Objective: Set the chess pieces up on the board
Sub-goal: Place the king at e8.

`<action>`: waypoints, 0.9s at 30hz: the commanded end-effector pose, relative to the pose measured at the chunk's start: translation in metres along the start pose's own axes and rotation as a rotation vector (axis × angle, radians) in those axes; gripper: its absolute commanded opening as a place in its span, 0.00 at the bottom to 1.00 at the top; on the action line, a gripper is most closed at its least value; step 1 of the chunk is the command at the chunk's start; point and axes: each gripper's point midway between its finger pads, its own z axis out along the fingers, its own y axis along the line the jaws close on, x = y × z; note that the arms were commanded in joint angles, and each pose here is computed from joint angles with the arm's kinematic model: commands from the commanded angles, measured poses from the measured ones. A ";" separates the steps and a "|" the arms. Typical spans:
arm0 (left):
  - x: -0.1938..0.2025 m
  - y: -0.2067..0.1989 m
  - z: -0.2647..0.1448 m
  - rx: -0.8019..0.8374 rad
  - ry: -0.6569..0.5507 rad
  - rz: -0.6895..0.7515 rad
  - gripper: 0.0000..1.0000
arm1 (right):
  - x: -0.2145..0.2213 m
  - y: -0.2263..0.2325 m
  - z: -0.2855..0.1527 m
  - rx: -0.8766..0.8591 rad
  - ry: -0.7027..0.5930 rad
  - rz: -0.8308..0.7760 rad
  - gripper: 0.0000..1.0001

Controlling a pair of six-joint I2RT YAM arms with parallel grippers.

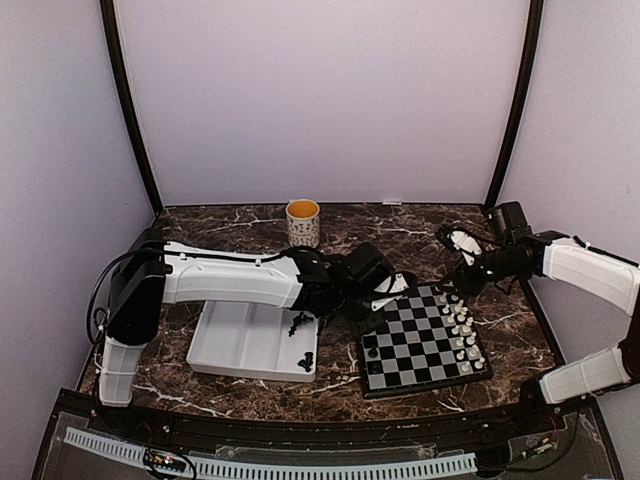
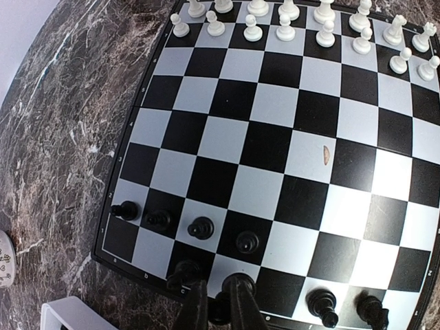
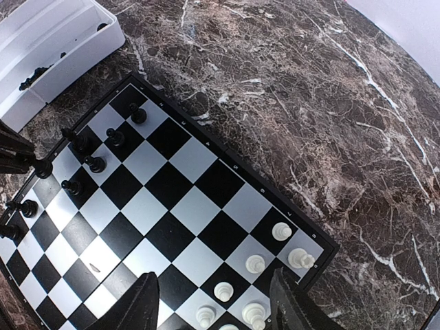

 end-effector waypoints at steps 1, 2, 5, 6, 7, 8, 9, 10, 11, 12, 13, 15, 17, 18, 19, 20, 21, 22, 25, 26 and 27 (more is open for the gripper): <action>0.010 -0.005 0.006 0.007 0.027 0.033 0.08 | -0.002 -0.001 0.000 0.000 -0.015 -0.006 0.57; 0.011 -0.006 0.007 0.008 0.031 0.035 0.08 | -0.002 -0.001 0.000 -0.001 -0.015 -0.005 0.57; 0.014 -0.007 0.011 0.009 0.044 0.044 0.08 | -0.002 -0.001 0.001 -0.002 -0.012 -0.004 0.57; 0.017 -0.008 0.014 0.009 0.057 0.047 0.08 | -0.002 -0.001 0.001 -0.002 -0.012 -0.004 0.57; 0.017 -0.007 0.014 0.006 0.060 0.048 0.08 | -0.002 -0.001 0.001 -0.002 -0.012 -0.003 0.57; 0.019 -0.007 0.016 0.006 0.066 0.049 0.08 | -0.001 -0.001 0.001 -0.003 -0.011 -0.004 0.57; 0.019 -0.007 0.016 0.003 0.067 0.049 0.08 | -0.001 -0.002 0.002 -0.002 -0.011 -0.003 0.57; 0.021 -0.007 0.017 0.001 0.071 0.049 0.08 | -0.001 -0.001 0.002 -0.005 -0.009 -0.002 0.57; 0.021 -0.006 0.017 -0.002 0.072 0.050 0.08 | -0.001 -0.001 0.002 -0.006 -0.009 -0.002 0.57; 0.021 -0.006 0.018 -0.004 0.072 0.050 0.08 | -0.001 -0.001 0.002 -0.007 -0.009 -0.002 0.57; 0.021 -0.006 0.018 -0.006 0.072 0.051 0.08 | -0.001 -0.001 0.002 -0.007 -0.008 -0.002 0.57; 0.021 -0.006 0.019 -0.008 0.073 0.052 0.08 | 0.000 -0.001 0.003 -0.008 -0.006 0.000 0.58; 0.022 -0.006 0.020 -0.007 0.075 0.055 0.09 | -0.001 -0.001 0.003 -0.009 -0.007 0.000 0.58; 0.022 -0.006 0.020 -0.009 0.077 0.056 0.10 | 0.000 -0.001 0.003 -0.009 -0.007 -0.001 0.58; 0.022 -0.005 0.020 -0.010 0.079 0.056 0.11 | -0.001 -0.001 0.003 -0.009 -0.007 0.000 0.58; 0.023 -0.005 0.020 -0.013 0.081 0.057 0.12 | -0.001 -0.001 0.003 -0.009 -0.007 -0.001 0.58; 0.023 -0.005 0.020 -0.015 0.083 0.057 0.14 | 0.000 -0.001 0.003 -0.010 -0.006 -0.002 0.58; 0.023 -0.004 0.019 -0.017 0.085 0.057 0.17 | 0.000 -0.001 0.003 -0.011 -0.004 -0.001 0.58; 0.023 -0.003 0.018 -0.020 0.089 0.052 0.24 | 0.000 -0.001 0.004 -0.013 -0.003 0.000 0.58; 0.022 -0.004 0.017 -0.017 0.087 0.049 0.27 | 0.000 0.000 0.004 -0.013 -0.003 0.000 0.58; 0.021 -0.004 0.017 -0.015 0.087 0.046 0.28 | 0.000 0.000 0.004 -0.013 -0.004 0.000 0.58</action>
